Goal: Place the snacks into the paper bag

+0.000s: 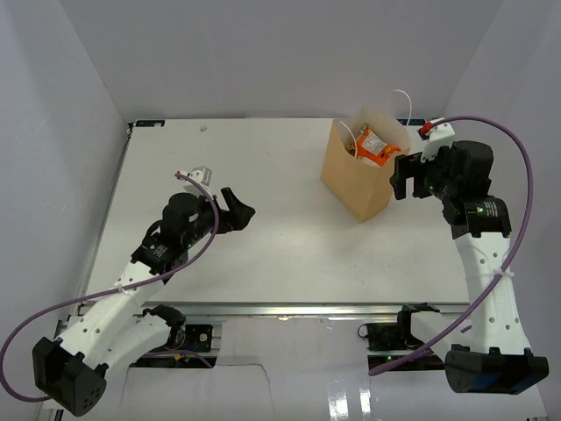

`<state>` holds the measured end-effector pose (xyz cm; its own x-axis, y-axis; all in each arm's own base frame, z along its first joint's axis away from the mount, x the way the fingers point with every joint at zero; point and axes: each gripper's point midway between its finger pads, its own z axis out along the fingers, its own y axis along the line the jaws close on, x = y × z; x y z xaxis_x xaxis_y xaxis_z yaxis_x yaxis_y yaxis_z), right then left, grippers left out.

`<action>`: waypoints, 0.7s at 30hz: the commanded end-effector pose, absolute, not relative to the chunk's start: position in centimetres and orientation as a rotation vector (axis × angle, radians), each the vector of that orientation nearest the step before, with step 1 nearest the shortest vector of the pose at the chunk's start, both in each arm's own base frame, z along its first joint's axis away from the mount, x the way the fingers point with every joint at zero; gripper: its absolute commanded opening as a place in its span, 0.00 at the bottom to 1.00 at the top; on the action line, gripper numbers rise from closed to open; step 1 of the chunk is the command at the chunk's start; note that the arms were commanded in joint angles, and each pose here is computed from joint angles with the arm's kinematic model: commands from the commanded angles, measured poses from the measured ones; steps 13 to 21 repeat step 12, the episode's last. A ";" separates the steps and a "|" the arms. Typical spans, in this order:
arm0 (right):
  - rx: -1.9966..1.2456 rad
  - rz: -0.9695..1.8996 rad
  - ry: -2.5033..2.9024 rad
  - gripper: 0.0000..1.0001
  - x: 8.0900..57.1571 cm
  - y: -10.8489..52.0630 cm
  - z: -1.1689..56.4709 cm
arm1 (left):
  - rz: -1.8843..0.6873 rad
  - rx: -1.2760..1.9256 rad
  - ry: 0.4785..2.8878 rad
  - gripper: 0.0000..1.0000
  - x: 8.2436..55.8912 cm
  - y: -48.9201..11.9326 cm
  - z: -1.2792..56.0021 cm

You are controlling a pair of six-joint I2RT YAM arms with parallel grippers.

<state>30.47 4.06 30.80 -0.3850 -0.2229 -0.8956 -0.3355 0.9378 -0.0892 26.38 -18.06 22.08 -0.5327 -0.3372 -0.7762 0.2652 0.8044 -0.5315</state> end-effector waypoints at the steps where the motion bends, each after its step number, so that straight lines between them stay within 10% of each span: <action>1: -0.271 0.094 2.001 0.90 30.3 2.9 30.6 | -0.757 -0.032 1.969 0.98 26.9 -18.3 23.5; 21: -0.260 0.104 1.975 0.90 30.4 3.0 31.0 | -0.731 -0.031 1.981 0.98 26.3 -17.7 23.3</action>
